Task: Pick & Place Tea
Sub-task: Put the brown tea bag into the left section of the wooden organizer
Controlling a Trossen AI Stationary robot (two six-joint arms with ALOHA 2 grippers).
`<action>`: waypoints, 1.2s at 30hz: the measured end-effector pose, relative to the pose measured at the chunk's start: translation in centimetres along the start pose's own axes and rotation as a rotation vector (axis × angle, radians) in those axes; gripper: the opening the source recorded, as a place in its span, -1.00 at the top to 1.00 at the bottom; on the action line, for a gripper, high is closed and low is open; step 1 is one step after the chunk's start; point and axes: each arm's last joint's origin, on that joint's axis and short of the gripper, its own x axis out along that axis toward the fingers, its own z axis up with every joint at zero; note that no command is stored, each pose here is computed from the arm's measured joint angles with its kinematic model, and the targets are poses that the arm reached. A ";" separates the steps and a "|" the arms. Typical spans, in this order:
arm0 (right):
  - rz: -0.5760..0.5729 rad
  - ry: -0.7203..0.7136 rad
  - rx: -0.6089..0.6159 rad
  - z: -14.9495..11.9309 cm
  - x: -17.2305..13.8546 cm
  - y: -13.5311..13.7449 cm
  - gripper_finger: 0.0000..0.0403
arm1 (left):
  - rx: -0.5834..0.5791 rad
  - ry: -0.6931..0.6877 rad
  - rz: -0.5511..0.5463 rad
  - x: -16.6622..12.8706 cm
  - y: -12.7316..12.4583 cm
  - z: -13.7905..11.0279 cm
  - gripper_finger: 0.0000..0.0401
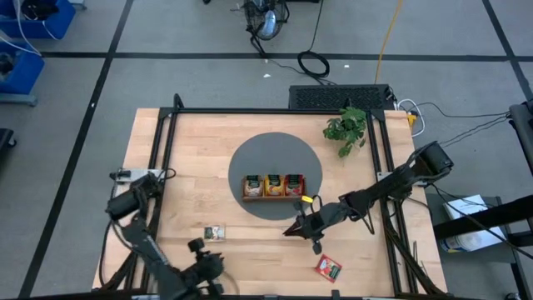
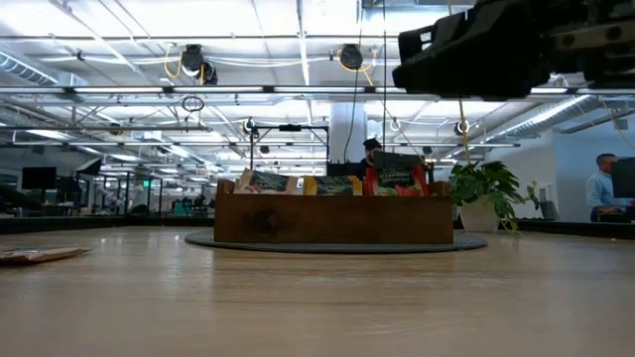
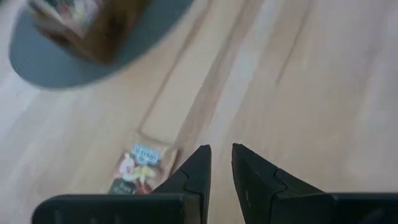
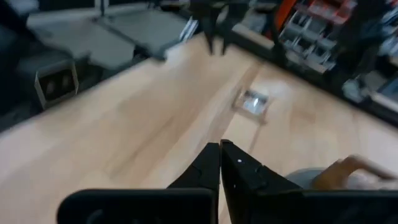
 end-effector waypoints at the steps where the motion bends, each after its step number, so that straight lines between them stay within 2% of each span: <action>1: 0.005 0.017 -0.005 -0.3 0.1 0.1 0.99 | 0.017 0.046 0.014 0.8 0.0 0.2 0.64; 6: 0.001 0.001 -0.031 -0.4 0.4 0.2 0.98 | 0.028 0.079 0.069 2.4 0.4 1.3 0.64; 11: 0.003 0.010 -0.030 -0.6 0.4 0.2 1.00 | -0.093 0.149 0.148 3.1 1.5 2.0 0.64; 18: 0.007 0.022 -0.027 -0.7 0.4 0.2 1.00 | -0.212 0.278 0.171 4.3 1.9 3.1 0.64; 25: 0.007 0.022 -0.026 -0.7 0.4 0.2 0.99 | -0.264 0.416 0.208 6.7 2.7 2.0 0.64; 31: 0.007 0.022 -0.026 -0.7 0.4 0.2 0.99 | -0.262 0.442 0.186 8.8 3.1 0.8 0.64; 36: 0.006 0.022 -0.026 -0.7 0.5 0.2 1.00 | -0.160 0.390 0.086 9.7 2.7 1.2 0.64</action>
